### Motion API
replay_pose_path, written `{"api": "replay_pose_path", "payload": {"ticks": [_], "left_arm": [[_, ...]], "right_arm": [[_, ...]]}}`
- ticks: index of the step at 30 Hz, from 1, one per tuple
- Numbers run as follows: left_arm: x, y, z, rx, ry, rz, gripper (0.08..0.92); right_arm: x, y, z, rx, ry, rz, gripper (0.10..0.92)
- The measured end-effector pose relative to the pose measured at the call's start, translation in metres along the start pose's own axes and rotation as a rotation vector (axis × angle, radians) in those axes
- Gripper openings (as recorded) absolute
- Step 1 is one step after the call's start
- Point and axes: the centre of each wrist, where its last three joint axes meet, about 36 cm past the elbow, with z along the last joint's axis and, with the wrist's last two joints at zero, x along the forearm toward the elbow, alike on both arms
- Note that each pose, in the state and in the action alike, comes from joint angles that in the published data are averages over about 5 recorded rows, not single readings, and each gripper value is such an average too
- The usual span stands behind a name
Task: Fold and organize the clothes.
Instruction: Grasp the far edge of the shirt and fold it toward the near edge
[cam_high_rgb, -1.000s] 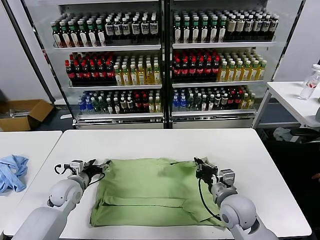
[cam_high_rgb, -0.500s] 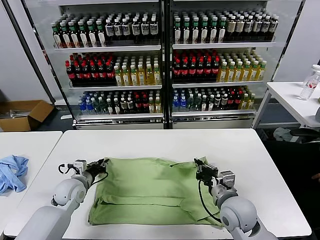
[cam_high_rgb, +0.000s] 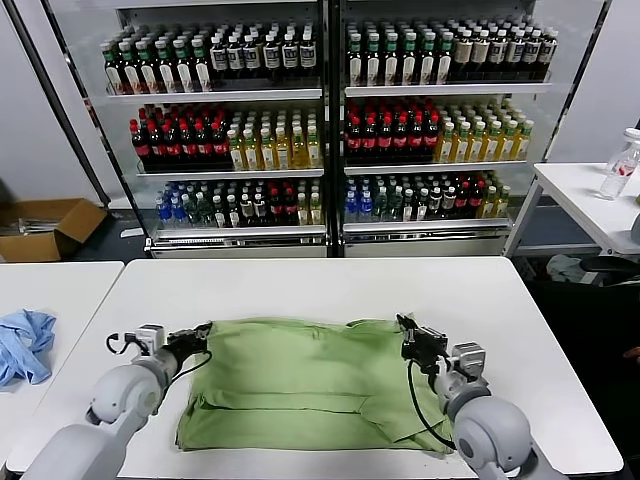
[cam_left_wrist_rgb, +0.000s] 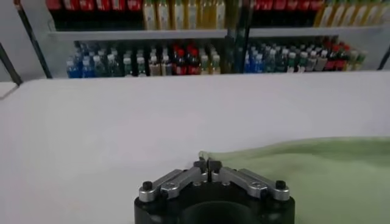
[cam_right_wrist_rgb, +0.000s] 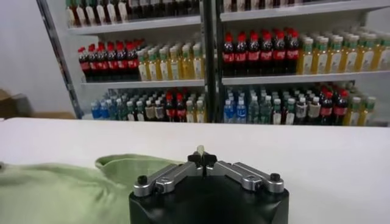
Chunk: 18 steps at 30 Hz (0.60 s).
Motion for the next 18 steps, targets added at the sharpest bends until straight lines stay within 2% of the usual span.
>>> {"api": "replay_pose_path", "payload": {"ticks": [7,13,18], "left_arm": [[0.057,-0.001,0.016,0.028,-0.013,0.033,0.084],[0.093,-0.004,0.029,0.022,0.014,0.061,0.084],[0.11,-0.009,0.035,-0.002,0.039,0.087,0.084]], "right_arm": [[0.034,-0.001,0.007,-0.026,0.014,0.02,0.105],[0.061,0.0,0.013,-0.045,0.041,0.039,0.105],[0.077,0.002,0.02,-0.057,0.071,0.055,0.105]]}}
